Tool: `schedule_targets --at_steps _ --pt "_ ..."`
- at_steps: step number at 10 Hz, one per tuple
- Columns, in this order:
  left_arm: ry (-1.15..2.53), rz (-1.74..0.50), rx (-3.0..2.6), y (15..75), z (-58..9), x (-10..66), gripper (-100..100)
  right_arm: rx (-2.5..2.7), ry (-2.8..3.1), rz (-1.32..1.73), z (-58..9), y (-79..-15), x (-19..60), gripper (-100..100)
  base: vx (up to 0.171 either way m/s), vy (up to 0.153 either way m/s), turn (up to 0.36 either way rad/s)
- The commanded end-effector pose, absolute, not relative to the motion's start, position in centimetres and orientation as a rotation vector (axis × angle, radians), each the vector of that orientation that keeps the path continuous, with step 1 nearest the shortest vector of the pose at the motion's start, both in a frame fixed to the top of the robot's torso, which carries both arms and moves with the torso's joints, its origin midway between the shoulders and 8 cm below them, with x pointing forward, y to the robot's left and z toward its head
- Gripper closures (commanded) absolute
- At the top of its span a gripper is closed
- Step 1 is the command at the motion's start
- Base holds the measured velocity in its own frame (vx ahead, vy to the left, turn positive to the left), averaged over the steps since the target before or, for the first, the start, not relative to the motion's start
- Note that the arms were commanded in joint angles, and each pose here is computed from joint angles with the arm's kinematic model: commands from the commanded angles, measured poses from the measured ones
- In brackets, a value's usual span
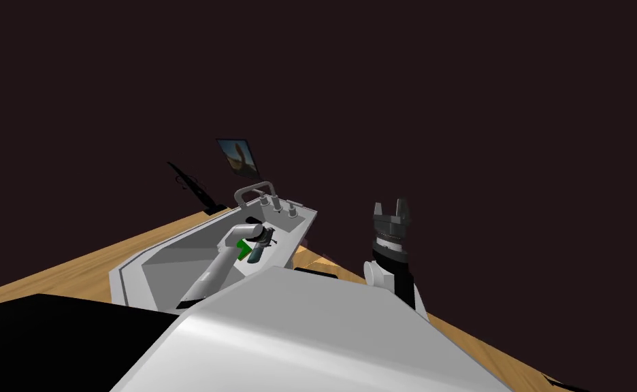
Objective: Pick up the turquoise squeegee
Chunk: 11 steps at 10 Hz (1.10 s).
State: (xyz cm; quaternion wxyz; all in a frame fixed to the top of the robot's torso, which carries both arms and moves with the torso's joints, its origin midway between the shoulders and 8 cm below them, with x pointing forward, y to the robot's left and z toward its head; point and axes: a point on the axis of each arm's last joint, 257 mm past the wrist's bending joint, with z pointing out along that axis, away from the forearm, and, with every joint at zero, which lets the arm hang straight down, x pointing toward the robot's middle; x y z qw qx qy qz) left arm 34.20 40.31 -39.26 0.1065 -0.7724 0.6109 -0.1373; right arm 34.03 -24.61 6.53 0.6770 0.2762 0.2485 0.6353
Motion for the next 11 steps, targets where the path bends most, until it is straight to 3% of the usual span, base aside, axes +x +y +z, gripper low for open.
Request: schedule_targets --at_steps 1,11 --pt "1.832 -0.365 -2.307 40.1 -39.6 33.2 -100 0.621 0.558 1.428 6.5 -24.6 34.0 0 0.009 0.015 -0.053" --pt "2.040 -0.134 -2.463 39.8 -40.4 28.8 -100 0.621 0.558 1.428 6.5 -24.6 34.0 0 0.010 0.011 -0.065"
